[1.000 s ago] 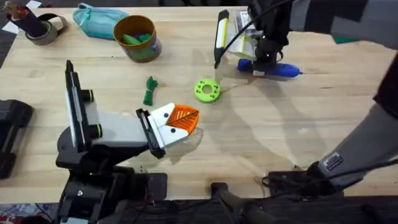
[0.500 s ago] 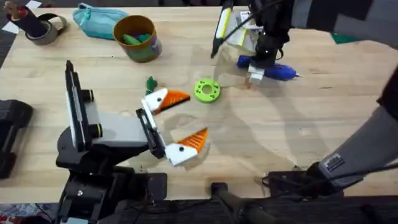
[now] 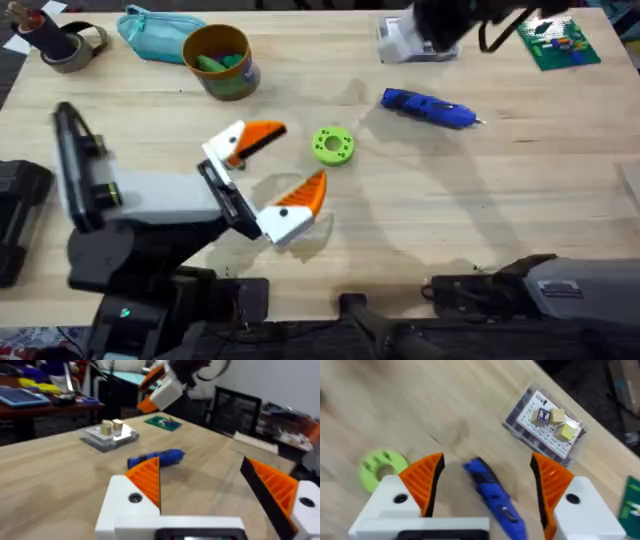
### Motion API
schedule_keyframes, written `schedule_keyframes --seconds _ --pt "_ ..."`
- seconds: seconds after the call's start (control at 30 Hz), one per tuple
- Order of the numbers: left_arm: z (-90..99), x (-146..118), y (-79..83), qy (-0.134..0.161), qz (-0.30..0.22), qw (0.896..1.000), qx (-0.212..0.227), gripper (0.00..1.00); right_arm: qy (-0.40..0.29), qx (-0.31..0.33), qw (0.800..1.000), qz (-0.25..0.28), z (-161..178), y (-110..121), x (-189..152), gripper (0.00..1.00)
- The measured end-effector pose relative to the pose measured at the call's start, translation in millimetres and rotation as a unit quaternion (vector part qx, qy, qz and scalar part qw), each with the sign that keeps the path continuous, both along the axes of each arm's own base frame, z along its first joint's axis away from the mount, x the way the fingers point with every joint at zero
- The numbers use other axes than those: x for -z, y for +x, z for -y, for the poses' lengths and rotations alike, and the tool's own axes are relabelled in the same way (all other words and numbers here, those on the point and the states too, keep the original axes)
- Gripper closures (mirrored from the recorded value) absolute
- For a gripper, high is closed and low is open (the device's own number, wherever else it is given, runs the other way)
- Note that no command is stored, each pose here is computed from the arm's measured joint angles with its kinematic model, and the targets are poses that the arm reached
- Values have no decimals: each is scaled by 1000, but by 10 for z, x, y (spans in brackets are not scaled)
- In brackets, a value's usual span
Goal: Pick up the gripper from the table and insert it into the empty holder that is missing its gripper. Then pick up a screw, insert it into the mounting hole, and use the screwdriver to tighten it. Finally, clean up the table by picking up the vegetable and placing it into the bucket.
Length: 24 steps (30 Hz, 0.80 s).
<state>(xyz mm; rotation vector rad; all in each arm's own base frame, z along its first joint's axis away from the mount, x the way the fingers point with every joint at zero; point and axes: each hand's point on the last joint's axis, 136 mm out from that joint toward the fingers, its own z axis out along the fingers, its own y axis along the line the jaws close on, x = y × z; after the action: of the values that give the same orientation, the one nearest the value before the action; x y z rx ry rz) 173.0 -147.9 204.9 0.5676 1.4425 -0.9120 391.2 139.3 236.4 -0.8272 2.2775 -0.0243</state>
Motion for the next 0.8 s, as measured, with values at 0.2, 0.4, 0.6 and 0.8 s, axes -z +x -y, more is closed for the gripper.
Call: schedule_keyframes --seconds 0.2,0.4,0.6,0.8 --pt "-153 -293 182 13 -47 996 -70 14 125 81 989 -23 -81 -188 -284 6" --pt "-314 -200 428 89 -173 972 -130 14 169 110 976 -81 -128 -391 -216 5" --pt "-487 -247 641 167 -248 938 -175 14 166 131 970 -122 -33 -679 -188 5" --pt "-665 -213 817 227 -286 906 -214 13 159 137 968 -135 69 -947 -16 5"
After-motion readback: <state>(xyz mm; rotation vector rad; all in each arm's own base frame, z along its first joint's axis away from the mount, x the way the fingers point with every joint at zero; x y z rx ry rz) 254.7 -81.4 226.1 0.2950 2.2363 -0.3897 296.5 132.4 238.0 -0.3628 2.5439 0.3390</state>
